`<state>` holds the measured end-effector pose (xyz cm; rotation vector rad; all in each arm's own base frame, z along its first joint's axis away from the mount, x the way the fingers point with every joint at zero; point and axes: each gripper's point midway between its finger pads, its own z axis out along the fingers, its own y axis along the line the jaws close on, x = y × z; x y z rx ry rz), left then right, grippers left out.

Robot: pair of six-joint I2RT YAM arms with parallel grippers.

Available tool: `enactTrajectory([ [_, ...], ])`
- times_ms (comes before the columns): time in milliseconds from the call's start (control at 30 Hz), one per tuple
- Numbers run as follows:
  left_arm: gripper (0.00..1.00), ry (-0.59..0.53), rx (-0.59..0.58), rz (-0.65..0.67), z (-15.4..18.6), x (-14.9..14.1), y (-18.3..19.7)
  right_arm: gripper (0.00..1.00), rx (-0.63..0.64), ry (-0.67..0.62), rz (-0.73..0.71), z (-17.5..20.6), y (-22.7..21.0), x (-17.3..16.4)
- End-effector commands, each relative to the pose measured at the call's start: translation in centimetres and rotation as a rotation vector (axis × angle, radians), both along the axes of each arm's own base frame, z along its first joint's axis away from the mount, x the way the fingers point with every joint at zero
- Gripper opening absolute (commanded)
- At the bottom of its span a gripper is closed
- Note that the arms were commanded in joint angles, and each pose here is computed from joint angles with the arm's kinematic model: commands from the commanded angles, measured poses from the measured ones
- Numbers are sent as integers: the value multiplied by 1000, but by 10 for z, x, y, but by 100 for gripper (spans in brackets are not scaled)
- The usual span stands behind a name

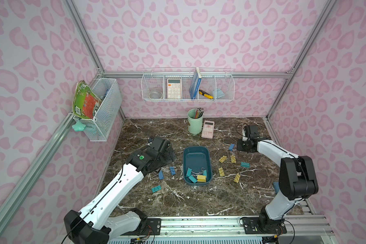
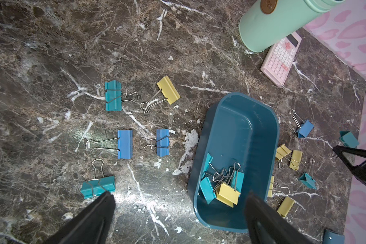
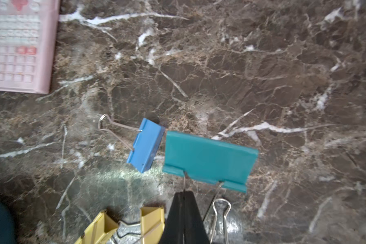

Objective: Take out the binder clips from the storage box
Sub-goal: Place the binder clip at the center of the board, then pick up the binder clip from the storage box.

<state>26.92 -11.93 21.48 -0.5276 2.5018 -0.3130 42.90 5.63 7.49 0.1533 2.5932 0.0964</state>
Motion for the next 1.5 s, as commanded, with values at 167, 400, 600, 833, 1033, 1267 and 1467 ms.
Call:
enactTrajectory([
  [167,99,27,-27,-46,-1,-4,-8,11,36,42,-72,-32,-8,28],
  [400,95,110,-69,-130,-13,-4,-30,41,44,35,-95,-24,-11,26],
  [600,77,211,-75,-210,-36,5,-61,54,83,-56,-65,20,-1,6],
  [833,48,329,-38,-352,-70,19,-115,82,121,-172,-12,71,12,-35],
  [1033,32,405,-25,-455,-98,29,-151,99,178,-226,30,94,18,-65],
  [1267,23,499,-21,-525,-131,26,-173,99,217,-252,34,104,20,-92],
  [1467,21,558,-9,-568,-152,18,-185,99,209,-229,30,94,17,-101],
])
